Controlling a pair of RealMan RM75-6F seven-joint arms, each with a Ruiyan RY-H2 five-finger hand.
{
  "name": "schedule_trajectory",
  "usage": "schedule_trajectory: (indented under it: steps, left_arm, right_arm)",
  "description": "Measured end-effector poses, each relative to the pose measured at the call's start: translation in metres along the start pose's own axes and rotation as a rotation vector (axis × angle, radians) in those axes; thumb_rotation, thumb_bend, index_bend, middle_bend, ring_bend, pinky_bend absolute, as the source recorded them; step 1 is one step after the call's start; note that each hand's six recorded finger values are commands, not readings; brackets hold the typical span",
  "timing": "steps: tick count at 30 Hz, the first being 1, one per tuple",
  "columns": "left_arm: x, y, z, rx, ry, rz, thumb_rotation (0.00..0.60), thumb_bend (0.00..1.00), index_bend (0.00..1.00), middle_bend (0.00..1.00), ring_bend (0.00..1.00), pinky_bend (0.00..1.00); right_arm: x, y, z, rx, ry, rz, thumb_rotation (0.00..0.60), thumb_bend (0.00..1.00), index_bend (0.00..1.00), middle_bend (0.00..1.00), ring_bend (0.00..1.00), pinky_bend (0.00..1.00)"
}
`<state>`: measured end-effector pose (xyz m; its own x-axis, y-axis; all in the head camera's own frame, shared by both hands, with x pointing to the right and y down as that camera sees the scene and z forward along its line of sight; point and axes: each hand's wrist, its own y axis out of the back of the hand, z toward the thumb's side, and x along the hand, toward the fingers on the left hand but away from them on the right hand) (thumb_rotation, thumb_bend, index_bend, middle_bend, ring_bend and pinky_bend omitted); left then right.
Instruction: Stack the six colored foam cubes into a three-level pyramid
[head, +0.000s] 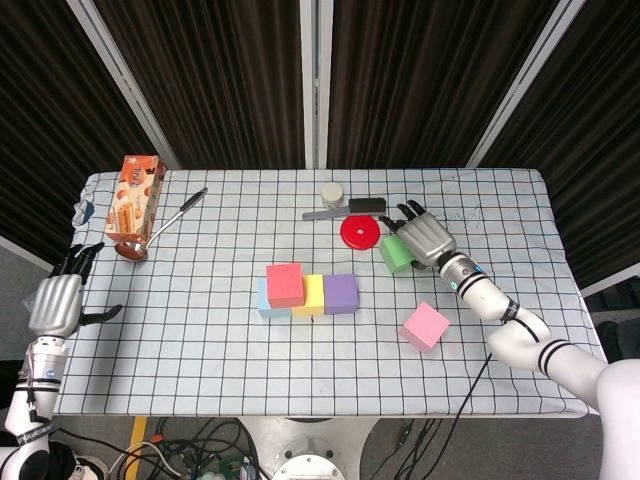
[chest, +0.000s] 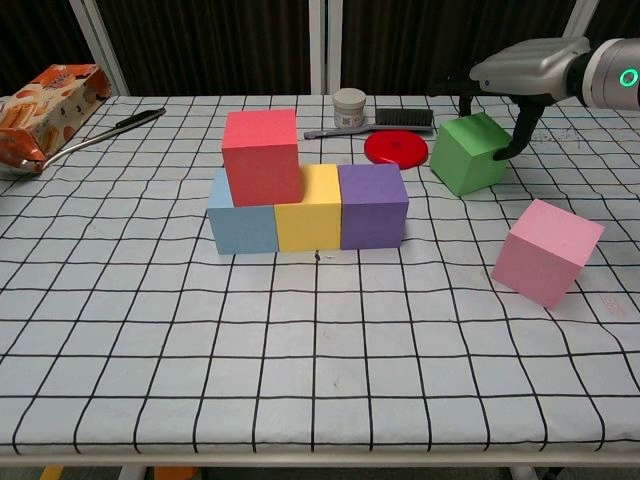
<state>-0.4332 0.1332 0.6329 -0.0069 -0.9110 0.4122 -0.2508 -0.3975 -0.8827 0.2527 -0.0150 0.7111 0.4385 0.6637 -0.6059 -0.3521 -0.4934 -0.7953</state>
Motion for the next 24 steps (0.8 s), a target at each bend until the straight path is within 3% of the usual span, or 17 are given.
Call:
schedule_trajectory:
  steps: [7, 14, 19, 24]
  left_arm:
    - [-0.001, -0.003, 0.0, -0.024, -0.007, -0.005, 0.6, 0.1, 0.09, 0.11, 0.03, 0.17]
    - [-0.005, -0.003, -0.004, -0.055, -0.003, -0.004, 0.6, 0.1, 0.09, 0.11, 0.03, 0.17]
    - [-0.008, -0.001, -0.009, -0.08, -0.005, 0.006, 0.6, 0.1, 0.09, 0.11, 0.03, 0.17]
    - [-0.01, 0.0, -0.013, -0.107, -0.009, 0.013, 0.6, 0.1, 0.09, 0.11, 0.03, 0.17]
  right_arm:
    - [0.018, 0.033, 0.004, -0.025, 0.034, -0.093, 0.6, 0.17, 0.0, 0.5, 0.07, 0.0]
    - [0.043, 0.077, 0.036, -0.096, 0.076, -0.153, 0.6, 0.17, 0.0, 0.54, 0.1, 0.0]
    - [0.054, 0.097, 0.05, -0.165, 0.027, -0.145, 0.6, 0.17, 0.0, 0.55, 0.1, 0.0]
    - [0.054, 0.108, 0.062, -0.209, -0.051, -0.083, 0.6, 0.17, 0.0, 0.55, 0.1, 0.0]
